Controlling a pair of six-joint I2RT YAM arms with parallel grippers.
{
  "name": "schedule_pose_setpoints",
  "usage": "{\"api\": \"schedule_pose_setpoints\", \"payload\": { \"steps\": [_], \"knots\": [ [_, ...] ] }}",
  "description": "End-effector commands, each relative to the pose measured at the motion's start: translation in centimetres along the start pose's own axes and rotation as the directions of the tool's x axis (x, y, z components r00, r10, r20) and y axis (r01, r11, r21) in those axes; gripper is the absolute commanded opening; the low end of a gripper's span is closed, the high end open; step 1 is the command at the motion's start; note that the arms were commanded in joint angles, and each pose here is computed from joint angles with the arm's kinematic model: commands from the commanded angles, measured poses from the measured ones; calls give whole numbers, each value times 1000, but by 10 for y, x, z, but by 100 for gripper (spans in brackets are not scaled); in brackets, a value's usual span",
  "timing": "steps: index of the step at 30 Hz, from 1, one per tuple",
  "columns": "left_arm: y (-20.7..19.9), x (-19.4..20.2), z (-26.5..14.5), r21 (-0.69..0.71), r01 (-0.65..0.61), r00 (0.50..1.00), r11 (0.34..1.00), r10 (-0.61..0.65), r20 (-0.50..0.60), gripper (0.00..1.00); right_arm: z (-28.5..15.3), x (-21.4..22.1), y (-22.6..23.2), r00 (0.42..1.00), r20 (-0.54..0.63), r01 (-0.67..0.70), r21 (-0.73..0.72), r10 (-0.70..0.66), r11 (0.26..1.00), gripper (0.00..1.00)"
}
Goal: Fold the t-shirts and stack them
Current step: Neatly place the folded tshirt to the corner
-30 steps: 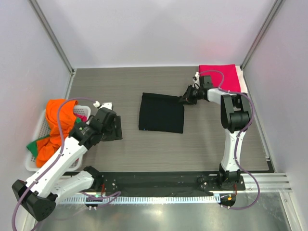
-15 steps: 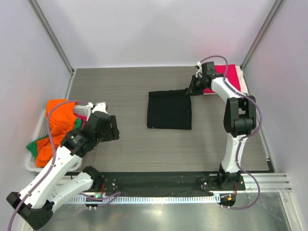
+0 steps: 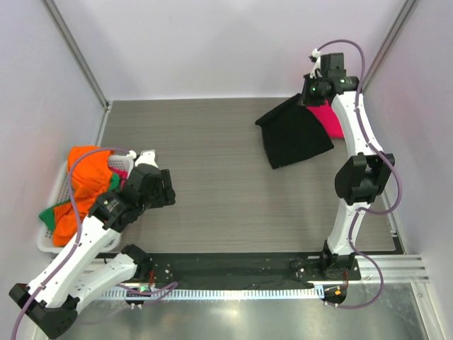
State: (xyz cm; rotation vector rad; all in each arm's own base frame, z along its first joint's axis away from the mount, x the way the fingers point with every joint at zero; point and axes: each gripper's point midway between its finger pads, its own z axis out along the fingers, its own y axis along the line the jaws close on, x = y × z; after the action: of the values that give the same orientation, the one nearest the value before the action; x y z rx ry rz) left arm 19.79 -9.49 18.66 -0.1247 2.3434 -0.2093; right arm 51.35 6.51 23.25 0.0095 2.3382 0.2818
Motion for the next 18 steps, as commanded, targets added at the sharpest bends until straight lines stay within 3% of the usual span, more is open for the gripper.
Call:
{"api": "schedule_pose_setpoints", "payload": {
  "steps": [1,8,18],
  "knots": [
    [-3,-8,1,9,0,999,1000,-1,38,63,-58,-52,-9,986,148,66,64,-75,996,1],
    [-4,-7,3,10,-4,1000,1000,3,29,62,-93,-86,-31,966,249,52,83,-71,995,1],
    [-5,-4,6,8,-9,1000,1000,9,14,62,-124,-122,-22,928,367,56,47,-69,997,1]
  ]
}}
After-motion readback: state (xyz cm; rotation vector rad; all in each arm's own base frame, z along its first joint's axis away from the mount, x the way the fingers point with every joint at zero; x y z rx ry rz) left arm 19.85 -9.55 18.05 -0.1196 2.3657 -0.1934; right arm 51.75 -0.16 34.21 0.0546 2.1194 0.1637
